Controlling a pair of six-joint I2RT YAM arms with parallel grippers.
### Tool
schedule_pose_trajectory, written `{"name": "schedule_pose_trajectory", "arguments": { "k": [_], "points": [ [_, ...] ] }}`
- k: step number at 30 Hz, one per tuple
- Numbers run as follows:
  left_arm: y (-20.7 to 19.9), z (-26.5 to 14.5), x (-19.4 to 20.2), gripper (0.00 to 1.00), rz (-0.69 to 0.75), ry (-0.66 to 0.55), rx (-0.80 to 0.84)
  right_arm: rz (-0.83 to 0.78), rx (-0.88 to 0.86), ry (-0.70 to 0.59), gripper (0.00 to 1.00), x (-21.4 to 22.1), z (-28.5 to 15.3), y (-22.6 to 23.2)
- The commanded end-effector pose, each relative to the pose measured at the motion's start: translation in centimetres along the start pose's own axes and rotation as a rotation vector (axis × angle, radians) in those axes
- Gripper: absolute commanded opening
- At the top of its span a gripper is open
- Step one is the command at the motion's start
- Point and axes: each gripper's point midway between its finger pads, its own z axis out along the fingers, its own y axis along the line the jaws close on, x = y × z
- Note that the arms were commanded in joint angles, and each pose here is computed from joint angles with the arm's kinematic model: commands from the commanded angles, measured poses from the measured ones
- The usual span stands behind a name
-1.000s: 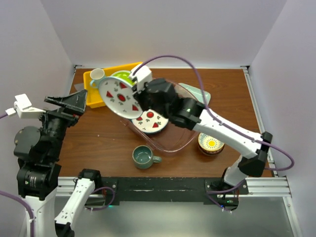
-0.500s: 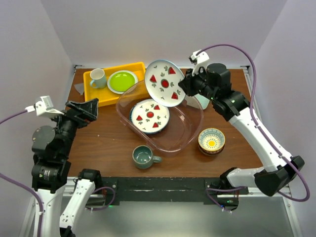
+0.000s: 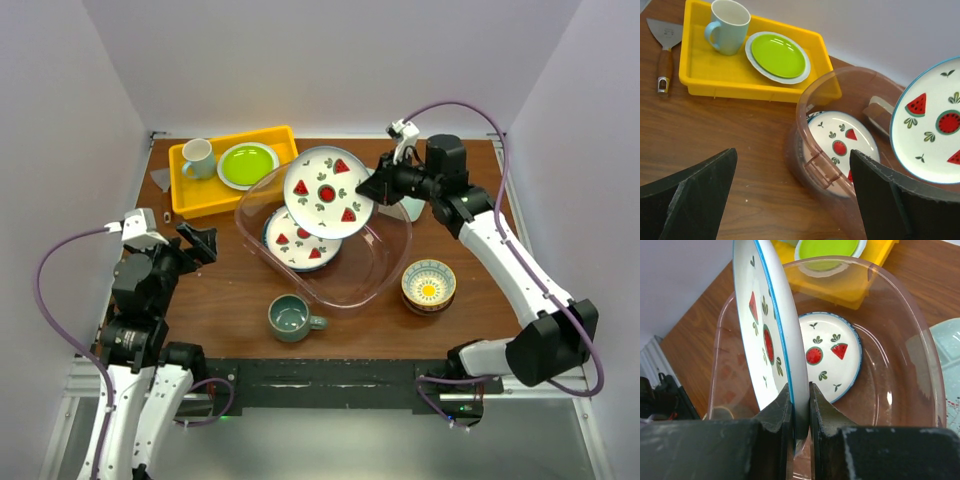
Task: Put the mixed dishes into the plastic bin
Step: Place the plate in the plastic bin.
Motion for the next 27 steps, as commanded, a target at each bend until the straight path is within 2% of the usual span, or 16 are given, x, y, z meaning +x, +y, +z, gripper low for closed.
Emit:
{"name": "schedule_pose_trajectory", "arguments": {
  "k": [1,18,27],
  "points": [
    [-0.2,0.5,-1.0,1.00,0.056,-0.080,0.032,-0.023,-0.147,-0.188,0.00,-4.9,-0.4,2.4],
    [-0.5,1.3,0.1,1.00,0.063,-0.057,0.067,0.190,-0.129,-0.181,0.00,-1.4,3.4,-0.4],
    [-0.6,1.4,0.3,1.00,0.063,-0.053,0.072,0.313,-0.055,-0.186,0.00,0.2,5.0,-2.7]
  ]
}}
